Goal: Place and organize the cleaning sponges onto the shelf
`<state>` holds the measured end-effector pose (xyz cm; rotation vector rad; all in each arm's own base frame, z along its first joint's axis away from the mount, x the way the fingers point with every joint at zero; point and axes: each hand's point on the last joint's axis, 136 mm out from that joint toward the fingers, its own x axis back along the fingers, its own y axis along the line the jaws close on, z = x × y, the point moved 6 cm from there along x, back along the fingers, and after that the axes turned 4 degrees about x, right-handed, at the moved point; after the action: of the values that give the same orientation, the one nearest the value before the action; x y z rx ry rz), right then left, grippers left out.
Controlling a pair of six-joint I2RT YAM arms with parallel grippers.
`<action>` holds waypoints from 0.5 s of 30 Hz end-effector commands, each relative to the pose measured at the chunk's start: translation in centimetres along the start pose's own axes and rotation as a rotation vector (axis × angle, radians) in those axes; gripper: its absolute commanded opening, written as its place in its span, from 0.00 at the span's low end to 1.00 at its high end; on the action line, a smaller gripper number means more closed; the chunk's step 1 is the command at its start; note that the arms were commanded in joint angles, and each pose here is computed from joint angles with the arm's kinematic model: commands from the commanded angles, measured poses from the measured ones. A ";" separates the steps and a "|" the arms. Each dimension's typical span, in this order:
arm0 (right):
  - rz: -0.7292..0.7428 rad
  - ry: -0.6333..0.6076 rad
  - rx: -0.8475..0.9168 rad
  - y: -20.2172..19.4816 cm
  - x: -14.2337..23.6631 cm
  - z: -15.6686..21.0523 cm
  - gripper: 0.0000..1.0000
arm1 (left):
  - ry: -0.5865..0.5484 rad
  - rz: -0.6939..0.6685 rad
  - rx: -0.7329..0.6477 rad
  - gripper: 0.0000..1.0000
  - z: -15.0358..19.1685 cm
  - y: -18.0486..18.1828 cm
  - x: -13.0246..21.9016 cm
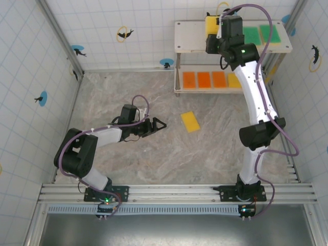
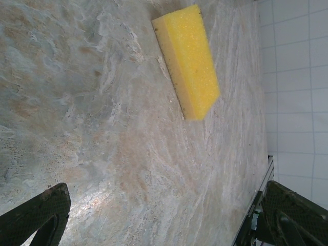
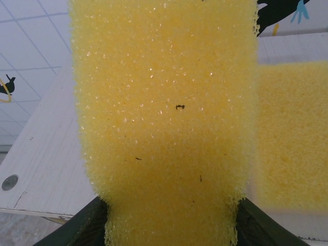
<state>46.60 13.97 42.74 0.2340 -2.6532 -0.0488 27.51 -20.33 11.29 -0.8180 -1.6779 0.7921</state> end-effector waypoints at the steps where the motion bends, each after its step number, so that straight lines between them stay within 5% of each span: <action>1: -0.028 -0.041 -0.024 0.7 -0.5 -0.9 0.55 | -0.006 -0.003 -0.030 0.98 0.1 0.0 0.5; 15: 0.004 -0.036 -0.031 0.7 -1.7 -0.5 0.57 | -0.011 -0.008 -0.029 0.97 0.4 0.6 0.9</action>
<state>47.78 14.56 41.08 0.2182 -2.6259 -0.0657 27.37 -19.69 10.72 -0.8062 -1.6837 0.7837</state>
